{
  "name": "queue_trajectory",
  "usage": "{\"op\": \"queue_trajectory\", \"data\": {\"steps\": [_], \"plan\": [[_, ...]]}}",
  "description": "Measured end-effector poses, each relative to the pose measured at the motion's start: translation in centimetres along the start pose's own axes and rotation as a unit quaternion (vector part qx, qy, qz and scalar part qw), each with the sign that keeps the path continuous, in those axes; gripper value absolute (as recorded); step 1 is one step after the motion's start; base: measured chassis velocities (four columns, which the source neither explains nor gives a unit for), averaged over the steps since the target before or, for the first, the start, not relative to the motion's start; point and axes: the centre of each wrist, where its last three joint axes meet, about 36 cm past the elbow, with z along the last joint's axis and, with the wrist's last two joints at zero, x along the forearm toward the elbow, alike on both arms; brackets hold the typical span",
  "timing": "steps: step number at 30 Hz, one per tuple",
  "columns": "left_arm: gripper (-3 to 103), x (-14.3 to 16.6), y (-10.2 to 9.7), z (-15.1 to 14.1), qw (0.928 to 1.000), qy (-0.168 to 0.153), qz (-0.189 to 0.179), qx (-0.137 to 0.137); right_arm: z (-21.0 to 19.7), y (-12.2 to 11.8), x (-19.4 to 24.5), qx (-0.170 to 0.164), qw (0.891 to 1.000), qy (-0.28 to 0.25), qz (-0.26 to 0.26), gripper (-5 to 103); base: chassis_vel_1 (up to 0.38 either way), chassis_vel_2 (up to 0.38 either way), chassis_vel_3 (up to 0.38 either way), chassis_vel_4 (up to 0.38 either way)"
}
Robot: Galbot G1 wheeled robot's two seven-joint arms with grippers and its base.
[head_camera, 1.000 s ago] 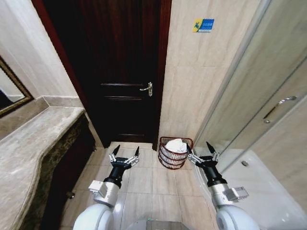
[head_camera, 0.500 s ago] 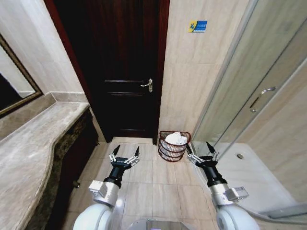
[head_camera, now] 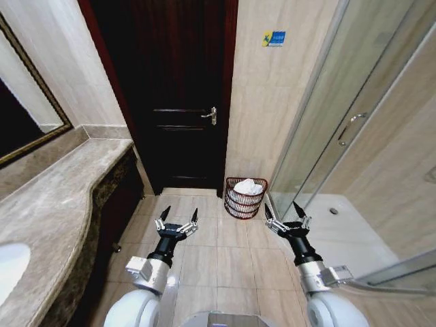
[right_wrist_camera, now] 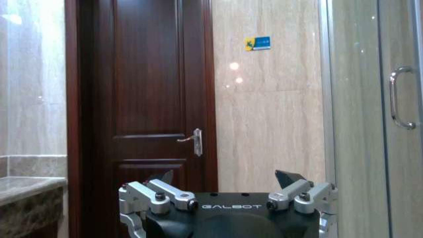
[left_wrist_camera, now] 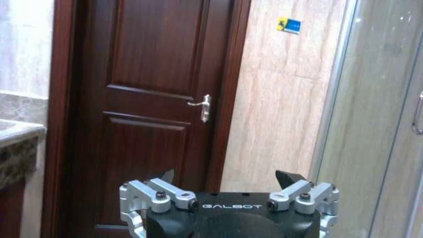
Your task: Discard the used towel into the hamper.
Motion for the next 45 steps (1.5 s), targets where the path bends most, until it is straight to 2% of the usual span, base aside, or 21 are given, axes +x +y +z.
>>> {"op": "queue_trajectory", "data": {"steps": [26,45], "plan": [[100,0.00,0.00,0.00,1.0000,0.000,0.000,0.000,0.00,0.00,0.01,0.000,1.000,0.000,0.000,100,0.160,-0.156,-0.163,0.159],[100,0.00,0.00,0.00,1.0000,0.000,0.000,0.000,0.00,0.00,0.00,0.000,1.000,0.000,0.000,100,-0.004,0.002,0.003,-0.002]]}}
